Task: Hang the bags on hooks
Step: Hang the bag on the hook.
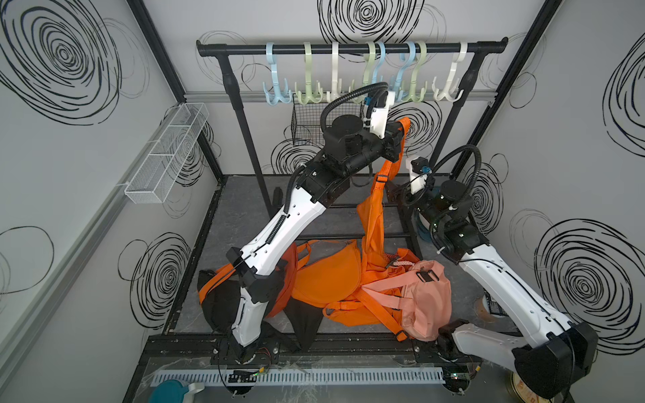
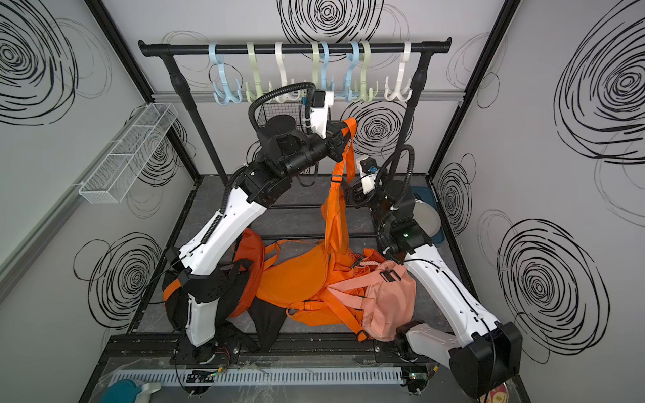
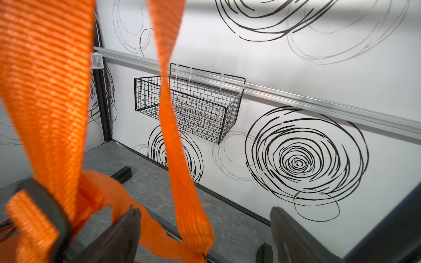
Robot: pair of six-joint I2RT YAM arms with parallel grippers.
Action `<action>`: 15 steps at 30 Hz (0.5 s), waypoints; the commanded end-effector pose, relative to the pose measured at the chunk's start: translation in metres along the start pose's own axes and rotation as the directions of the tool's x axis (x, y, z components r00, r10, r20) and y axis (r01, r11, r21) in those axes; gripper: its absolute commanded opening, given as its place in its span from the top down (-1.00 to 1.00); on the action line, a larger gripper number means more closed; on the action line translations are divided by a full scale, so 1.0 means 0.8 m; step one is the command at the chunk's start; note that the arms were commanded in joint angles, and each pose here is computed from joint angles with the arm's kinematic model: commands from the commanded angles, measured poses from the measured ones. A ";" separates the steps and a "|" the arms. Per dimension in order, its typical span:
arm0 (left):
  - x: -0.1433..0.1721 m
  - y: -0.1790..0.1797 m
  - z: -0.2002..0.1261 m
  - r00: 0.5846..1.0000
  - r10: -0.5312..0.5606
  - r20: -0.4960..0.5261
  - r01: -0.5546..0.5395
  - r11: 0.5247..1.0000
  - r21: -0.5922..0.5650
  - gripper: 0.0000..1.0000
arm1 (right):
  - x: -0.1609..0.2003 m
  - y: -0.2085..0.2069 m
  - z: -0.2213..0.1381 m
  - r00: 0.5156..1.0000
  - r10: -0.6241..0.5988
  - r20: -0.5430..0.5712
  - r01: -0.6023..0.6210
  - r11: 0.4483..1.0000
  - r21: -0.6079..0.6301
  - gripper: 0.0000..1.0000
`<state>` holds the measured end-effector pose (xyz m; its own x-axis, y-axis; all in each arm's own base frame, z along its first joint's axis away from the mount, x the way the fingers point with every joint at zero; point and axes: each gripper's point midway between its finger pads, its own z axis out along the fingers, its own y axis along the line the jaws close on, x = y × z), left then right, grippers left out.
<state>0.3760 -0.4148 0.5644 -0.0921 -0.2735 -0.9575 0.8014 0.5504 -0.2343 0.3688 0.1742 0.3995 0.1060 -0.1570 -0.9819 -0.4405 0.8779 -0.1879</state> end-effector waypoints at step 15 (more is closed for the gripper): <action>-0.036 -0.033 -0.029 0.999 -0.027 0.028 0.024 0.993 0.113 1.00 | -0.032 -0.013 0.009 0.993 -0.064 0.097 0.061 0.997 0.039 -0.74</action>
<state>0.3660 -0.4212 0.5564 -0.1462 -0.2508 -0.9569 0.8330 0.4906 -0.2558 0.3767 0.1716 0.4052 0.1494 -0.1813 -0.9720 -0.4063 0.8850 -0.2276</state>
